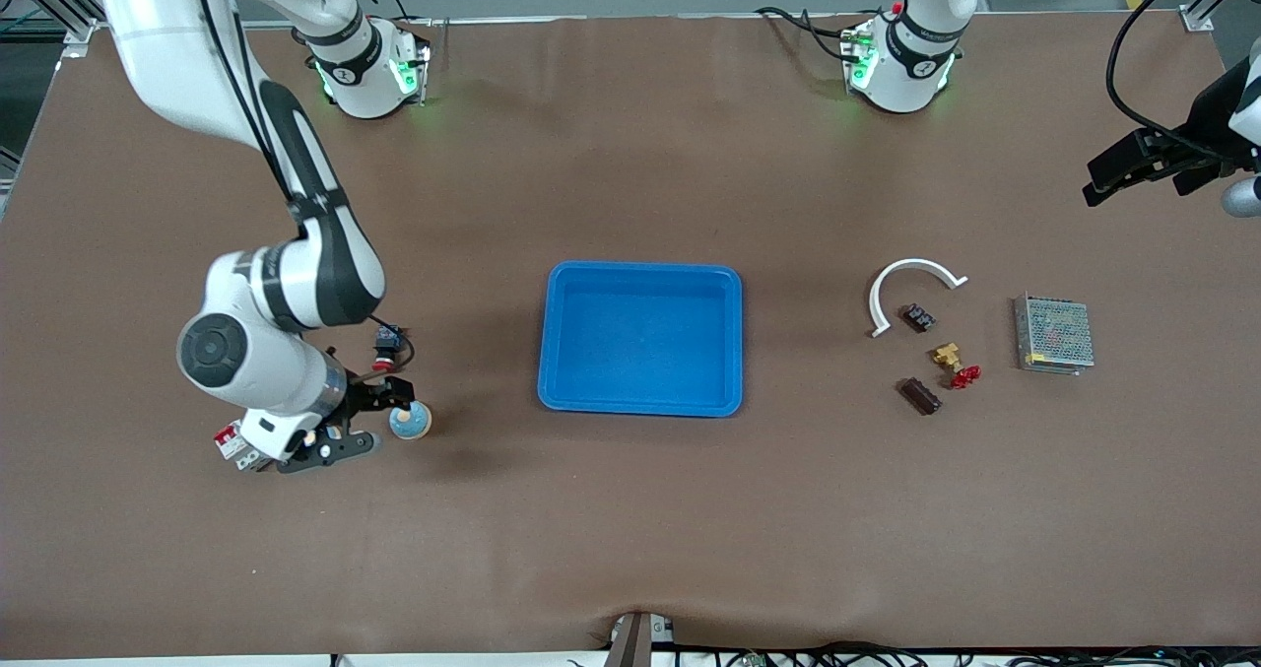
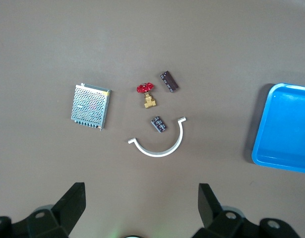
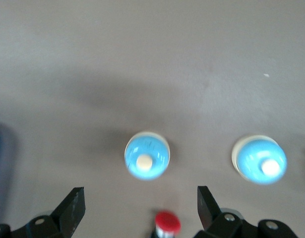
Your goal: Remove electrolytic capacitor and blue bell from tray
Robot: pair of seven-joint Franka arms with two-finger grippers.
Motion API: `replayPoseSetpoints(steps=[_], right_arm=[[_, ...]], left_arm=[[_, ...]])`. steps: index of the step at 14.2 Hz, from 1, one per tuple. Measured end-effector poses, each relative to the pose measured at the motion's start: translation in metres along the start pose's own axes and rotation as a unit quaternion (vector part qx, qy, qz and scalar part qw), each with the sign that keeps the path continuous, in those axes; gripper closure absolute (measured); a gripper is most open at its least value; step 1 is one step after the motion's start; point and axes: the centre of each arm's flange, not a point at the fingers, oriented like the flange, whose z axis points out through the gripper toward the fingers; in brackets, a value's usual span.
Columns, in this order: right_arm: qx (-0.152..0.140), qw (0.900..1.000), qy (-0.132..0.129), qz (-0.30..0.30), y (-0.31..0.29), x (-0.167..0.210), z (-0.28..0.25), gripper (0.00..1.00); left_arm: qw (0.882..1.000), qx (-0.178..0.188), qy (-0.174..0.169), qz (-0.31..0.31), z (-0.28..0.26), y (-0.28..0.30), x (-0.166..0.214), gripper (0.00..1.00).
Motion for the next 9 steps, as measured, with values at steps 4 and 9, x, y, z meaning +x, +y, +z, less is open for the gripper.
replayPoseSetpoints(steps=[4, 9], right_arm=[[0.008, 0.998, -0.055, 0.020, 0.021, -0.041, -0.088, 0.00], [0.020, 0.997, -0.050, 0.049, 0.047, -0.109, -0.217, 0.00]], left_arm=[[1.000, 0.000, 0.000, 0.000, 0.000, 0.000, 0.000, 0.00], [1.000, 0.000, 0.000, 0.000, 0.000, 0.000, 0.000, 0.00]])
